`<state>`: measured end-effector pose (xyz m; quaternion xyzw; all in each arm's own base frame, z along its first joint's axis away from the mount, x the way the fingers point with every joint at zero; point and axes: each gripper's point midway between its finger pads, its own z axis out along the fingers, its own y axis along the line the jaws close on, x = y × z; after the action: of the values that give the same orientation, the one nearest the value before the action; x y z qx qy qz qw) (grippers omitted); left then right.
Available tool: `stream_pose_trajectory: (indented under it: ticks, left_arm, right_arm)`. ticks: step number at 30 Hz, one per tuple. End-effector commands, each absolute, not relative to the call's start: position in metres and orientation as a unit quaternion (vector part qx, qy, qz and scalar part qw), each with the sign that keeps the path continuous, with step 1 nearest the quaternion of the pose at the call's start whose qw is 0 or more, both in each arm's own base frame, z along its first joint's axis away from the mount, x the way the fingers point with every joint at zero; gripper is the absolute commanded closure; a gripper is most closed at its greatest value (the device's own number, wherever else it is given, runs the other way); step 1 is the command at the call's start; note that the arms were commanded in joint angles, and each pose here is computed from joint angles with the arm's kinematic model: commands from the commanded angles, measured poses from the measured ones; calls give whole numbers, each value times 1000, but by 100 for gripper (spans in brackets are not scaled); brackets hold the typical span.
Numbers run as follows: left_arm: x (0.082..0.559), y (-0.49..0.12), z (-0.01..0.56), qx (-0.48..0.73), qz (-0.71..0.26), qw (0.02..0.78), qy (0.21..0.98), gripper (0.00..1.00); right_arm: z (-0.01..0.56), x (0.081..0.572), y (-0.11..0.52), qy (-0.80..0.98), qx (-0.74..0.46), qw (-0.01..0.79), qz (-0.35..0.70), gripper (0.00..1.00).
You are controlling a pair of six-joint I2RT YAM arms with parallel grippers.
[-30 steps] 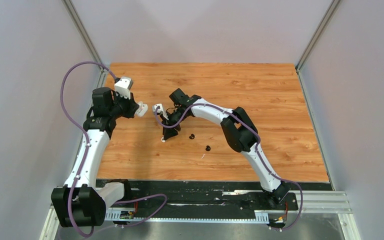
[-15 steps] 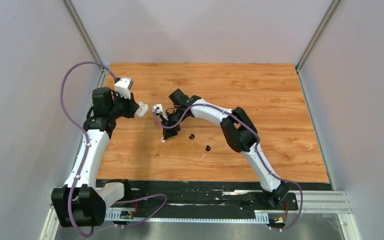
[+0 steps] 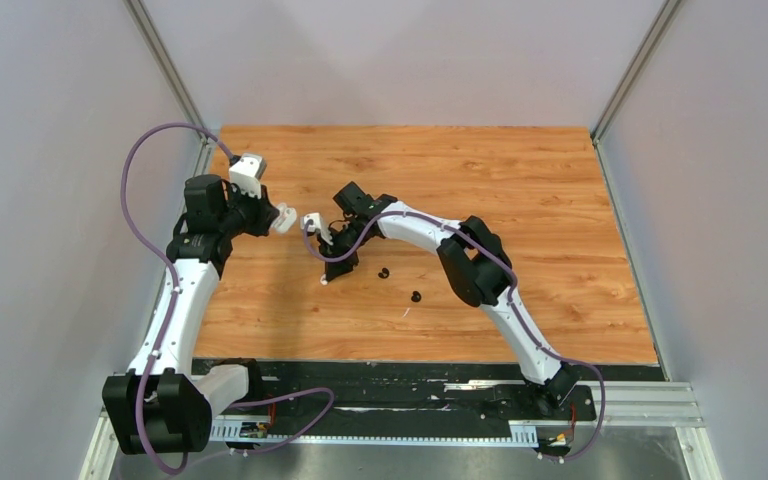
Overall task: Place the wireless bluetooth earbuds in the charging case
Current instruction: Pick up the left earbud from the center of the board, then place the left earbud at the center of the board.
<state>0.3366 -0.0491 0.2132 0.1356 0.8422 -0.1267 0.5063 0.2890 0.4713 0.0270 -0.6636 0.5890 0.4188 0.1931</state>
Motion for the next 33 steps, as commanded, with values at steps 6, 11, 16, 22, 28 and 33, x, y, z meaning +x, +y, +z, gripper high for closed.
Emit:
stream_pose_trajectory:
  ticks: [6,11,16,22,28,33]
  left_arm:
    - [361,-57,239,140,-150,541,815,100]
    - [381,-60,237,149,-159,533,817,100]
    - [404,-65,248,173,-151,535,813,100]
    - [422,-86,245,196,-160,519,816,100]
    - [432,-99,237,203,-170,507,821,100]
    - [435,-100,232,206,-170,503,822,100]
  right_arm:
    - [95,318,429,679,-588,259,355,84]
    - [109,323,352,768,-484,273,320,85]
    - [89,316,278,851,-358,266,278,90]
    - [53,317,224,914,-231,248,221,90]
    - [37,312,214,928,-196,212,236,80]
    - [39,298,222,916,-232,185,269,53]
